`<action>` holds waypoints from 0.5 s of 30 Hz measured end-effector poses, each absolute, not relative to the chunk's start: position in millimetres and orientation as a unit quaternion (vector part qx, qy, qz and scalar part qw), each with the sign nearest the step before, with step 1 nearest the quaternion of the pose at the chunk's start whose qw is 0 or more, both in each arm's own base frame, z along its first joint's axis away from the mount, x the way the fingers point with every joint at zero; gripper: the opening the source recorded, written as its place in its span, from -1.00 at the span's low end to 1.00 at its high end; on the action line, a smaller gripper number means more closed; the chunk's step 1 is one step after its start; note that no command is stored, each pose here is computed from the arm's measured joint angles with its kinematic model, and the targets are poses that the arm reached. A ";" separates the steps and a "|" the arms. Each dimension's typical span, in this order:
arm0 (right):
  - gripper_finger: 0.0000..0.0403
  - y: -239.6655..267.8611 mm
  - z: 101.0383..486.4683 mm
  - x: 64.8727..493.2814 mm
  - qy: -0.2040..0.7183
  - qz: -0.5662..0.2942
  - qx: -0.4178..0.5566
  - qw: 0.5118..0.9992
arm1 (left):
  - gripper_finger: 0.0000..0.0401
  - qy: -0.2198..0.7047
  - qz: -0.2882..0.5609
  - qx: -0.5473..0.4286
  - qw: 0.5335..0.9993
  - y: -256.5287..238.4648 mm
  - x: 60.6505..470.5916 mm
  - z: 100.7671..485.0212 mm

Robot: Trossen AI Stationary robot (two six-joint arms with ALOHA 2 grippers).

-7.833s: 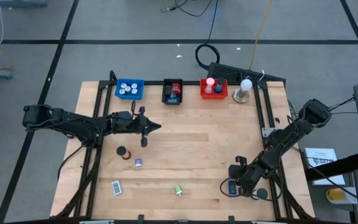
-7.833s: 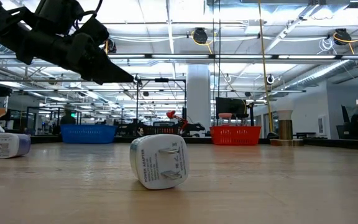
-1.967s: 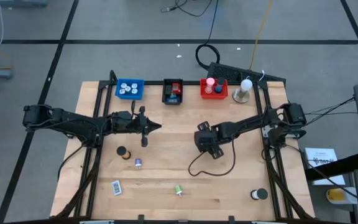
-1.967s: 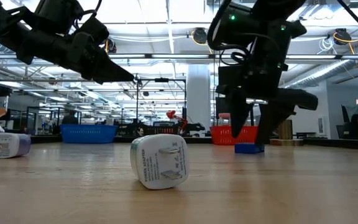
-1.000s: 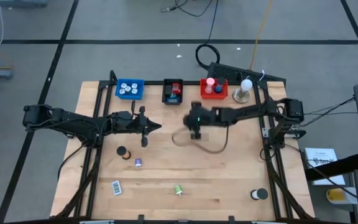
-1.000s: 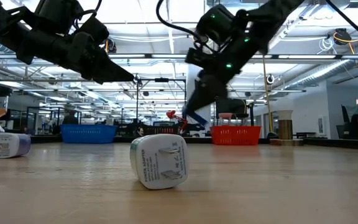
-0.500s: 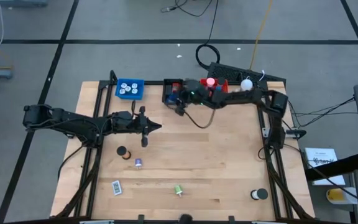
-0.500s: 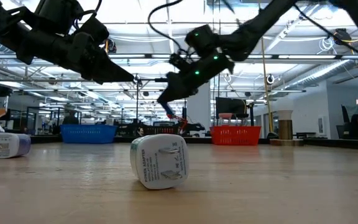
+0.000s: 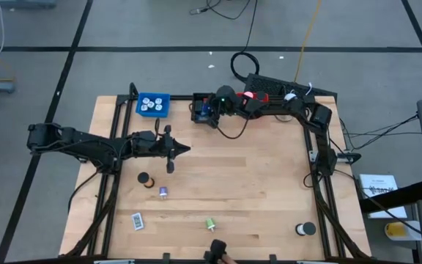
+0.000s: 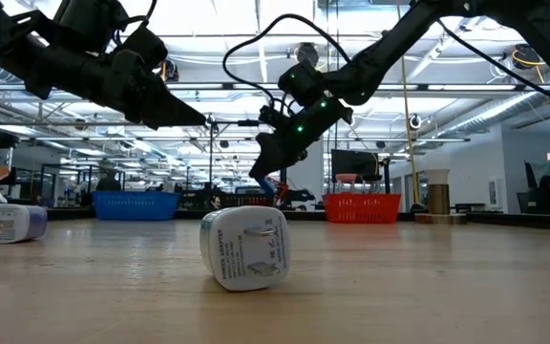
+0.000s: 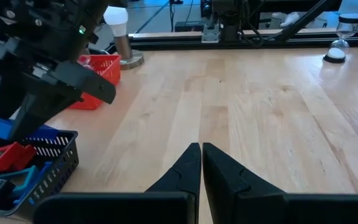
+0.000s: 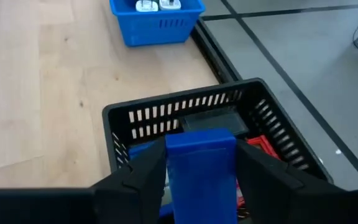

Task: Pick & Place Office items
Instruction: Put the blue digital clock into the black bin

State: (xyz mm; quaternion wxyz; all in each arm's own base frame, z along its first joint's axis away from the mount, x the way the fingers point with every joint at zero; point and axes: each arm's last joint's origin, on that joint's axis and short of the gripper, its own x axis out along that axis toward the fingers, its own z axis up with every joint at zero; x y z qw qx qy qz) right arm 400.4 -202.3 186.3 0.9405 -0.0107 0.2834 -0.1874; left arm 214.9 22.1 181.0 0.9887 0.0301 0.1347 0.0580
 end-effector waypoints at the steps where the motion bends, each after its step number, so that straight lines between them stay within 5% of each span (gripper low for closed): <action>1: -0.14 -202.1 186.1 400.5 0.284 -0.187 -0.011 0.940 | -0.88 0.135 0.058 0.030 0.989 22.1 215.0 181.0; 15: 0.02 -201.9 186.8 401.1 0.279 -0.187 -0.008 0.942 | -0.88 0.135 0.058 0.030 0.989 22.2 214.9 180.9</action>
